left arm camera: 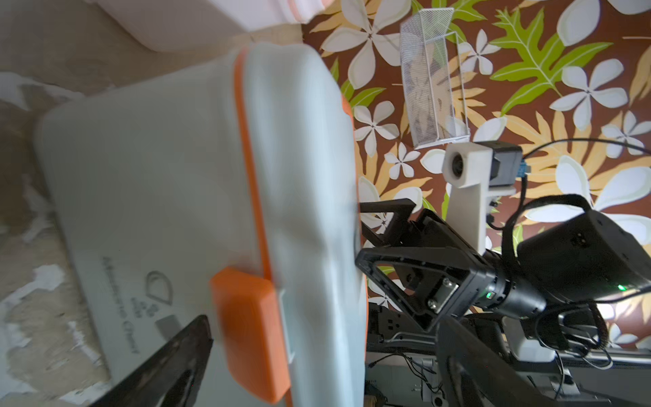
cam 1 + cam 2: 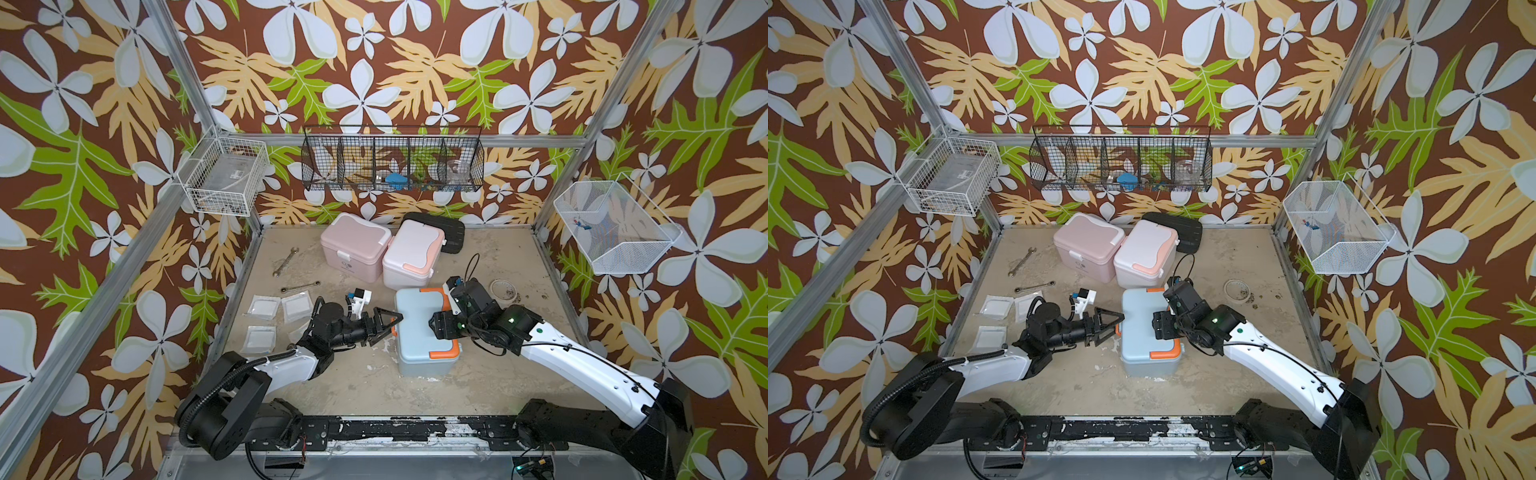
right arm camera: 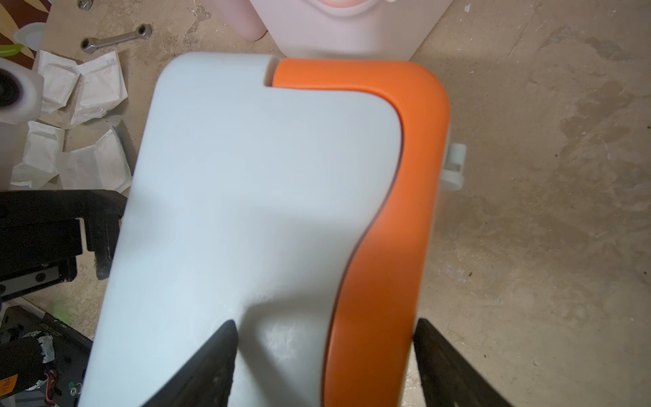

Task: Open first aid kits and take out gauze
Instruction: Fasten the fastener of the first aid kit.

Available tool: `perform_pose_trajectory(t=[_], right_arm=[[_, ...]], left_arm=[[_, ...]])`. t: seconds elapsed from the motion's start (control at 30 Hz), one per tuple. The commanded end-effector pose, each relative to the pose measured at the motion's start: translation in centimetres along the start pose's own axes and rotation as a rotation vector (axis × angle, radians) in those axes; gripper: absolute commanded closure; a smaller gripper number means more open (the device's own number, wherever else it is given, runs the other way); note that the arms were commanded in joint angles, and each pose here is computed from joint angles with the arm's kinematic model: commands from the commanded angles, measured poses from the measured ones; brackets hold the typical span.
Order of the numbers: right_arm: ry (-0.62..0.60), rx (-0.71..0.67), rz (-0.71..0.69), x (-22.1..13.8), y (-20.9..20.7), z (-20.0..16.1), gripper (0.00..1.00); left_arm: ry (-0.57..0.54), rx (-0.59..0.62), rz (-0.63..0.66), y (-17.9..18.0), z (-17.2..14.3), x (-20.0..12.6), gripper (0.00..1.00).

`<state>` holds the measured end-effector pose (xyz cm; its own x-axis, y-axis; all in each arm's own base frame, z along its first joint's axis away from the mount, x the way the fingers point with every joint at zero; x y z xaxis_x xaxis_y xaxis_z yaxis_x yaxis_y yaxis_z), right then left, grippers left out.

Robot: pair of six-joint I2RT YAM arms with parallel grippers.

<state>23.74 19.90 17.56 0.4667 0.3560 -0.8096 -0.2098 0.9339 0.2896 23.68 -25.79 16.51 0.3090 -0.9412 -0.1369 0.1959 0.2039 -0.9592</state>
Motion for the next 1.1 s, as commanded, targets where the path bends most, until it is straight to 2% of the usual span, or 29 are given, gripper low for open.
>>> perform_pose_trajectory(t=[0.0,0.2,0.43,0.7,1.07], right_arm=[[0.095,-0.021,-0.022,0.4,-0.6,-2.0,0.23],[0.097,-0.022,-0.028,0.4,-0.7,-2.0,0.23],[0.110,-0.026,-0.043,0.9,-1.0,-2.4,0.23],[0.125,-0.039,-0.097,1.4,-2.0,-3.0,0.23],[0.143,-0.044,-0.130,2.1,-2.8,-3.6,0.23]], left_arm=[[0.010,0.052,-0.163,-3.3,0.1,0.3,0.00],[0.004,0.019,-0.180,-2.5,-0.1,0.4,0.00],[0.003,0.020,-0.216,-3.6,-0.2,-0.1,0.00],[-0.020,-0.008,-0.191,-2.5,-0.4,-1.2,0.00],[-0.046,0.008,-0.170,-2.7,-0.1,-2.4,0.00]])
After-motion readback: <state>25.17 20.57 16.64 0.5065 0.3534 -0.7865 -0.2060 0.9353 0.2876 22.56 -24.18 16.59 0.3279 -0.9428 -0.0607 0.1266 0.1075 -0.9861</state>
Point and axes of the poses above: each gripper's point midway between its finger pads, its own x axis out along the fingers, its own y axis along the line the jaws close on, z = x × y, the point moved 2 cm from there along -x, back along the fingers, and after that the axes turned 4 degrees about x, right-handed, at the moved point
